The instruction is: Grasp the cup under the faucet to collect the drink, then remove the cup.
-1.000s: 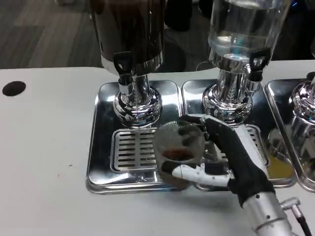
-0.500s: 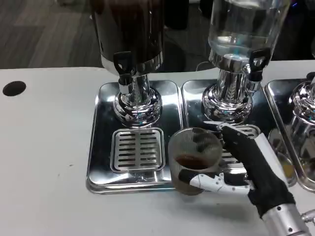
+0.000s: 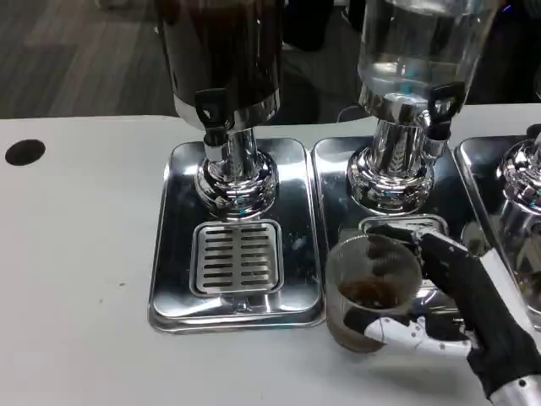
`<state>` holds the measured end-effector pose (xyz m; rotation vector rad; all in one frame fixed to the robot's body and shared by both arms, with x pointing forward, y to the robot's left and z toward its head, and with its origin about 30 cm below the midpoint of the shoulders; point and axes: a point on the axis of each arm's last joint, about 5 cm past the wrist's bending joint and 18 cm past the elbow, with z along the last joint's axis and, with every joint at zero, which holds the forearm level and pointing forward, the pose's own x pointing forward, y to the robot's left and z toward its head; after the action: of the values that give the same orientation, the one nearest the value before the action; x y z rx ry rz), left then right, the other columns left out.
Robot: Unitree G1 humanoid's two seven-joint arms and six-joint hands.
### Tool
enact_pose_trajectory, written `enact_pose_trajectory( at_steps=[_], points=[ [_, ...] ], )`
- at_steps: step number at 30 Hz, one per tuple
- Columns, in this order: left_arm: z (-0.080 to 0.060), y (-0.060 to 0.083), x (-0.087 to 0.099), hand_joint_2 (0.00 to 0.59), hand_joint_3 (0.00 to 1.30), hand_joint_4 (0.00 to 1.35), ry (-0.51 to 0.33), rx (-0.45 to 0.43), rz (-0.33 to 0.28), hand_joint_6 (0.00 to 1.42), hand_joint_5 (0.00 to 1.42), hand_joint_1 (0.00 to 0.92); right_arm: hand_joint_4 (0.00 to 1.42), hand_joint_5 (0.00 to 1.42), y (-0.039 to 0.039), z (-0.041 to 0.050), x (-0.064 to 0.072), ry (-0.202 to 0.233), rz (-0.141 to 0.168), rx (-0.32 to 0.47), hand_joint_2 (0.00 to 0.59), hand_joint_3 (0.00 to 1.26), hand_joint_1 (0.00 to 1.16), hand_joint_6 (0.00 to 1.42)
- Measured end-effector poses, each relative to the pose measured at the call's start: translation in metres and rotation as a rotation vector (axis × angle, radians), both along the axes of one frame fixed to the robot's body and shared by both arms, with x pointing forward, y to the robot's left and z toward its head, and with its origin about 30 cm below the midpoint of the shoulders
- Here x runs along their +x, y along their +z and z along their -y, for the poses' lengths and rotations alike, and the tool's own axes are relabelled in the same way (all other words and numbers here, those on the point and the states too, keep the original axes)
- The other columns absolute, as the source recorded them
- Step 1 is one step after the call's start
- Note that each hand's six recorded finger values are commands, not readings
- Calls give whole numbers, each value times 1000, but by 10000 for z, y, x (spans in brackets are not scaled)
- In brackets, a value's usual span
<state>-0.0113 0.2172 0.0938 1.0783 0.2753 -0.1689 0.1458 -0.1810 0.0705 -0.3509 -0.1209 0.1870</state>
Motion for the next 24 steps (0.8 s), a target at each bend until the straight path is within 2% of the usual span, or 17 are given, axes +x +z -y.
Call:
enact_pose_trajectory(
  at_steps=[3,7,10,16,21,24],
  points=[
    [4,0,8,100,315,260,-5,3,-2,590,380,0,546,578,-23,41,-65,11,-2,-11,96,515,831,379],
    [8,2,14,100,315,260,-10,11,-3,590,380,0,547,578,-61,109,-138,5,-6,-13,96,515,831,362],
    [11,4,17,100,315,260,-11,14,-3,590,380,0,547,578,-113,160,-193,3,-28,-25,96,515,831,361],
    [14,5,19,100,315,260,-9,15,-4,590,380,0,547,578,-195,275,-291,5,-31,-32,99,515,828,361],
    [16,11,25,100,314,260,-9,17,-9,595,380,0,547,578,-264,333,-356,1,-38,-34,102,515,826,361],
    [19,15,32,100,314,260,-8,18,-11,598,380,0,535,578,-297,359,-394,2,-26,-32,103,515,824,361]
  ],
)
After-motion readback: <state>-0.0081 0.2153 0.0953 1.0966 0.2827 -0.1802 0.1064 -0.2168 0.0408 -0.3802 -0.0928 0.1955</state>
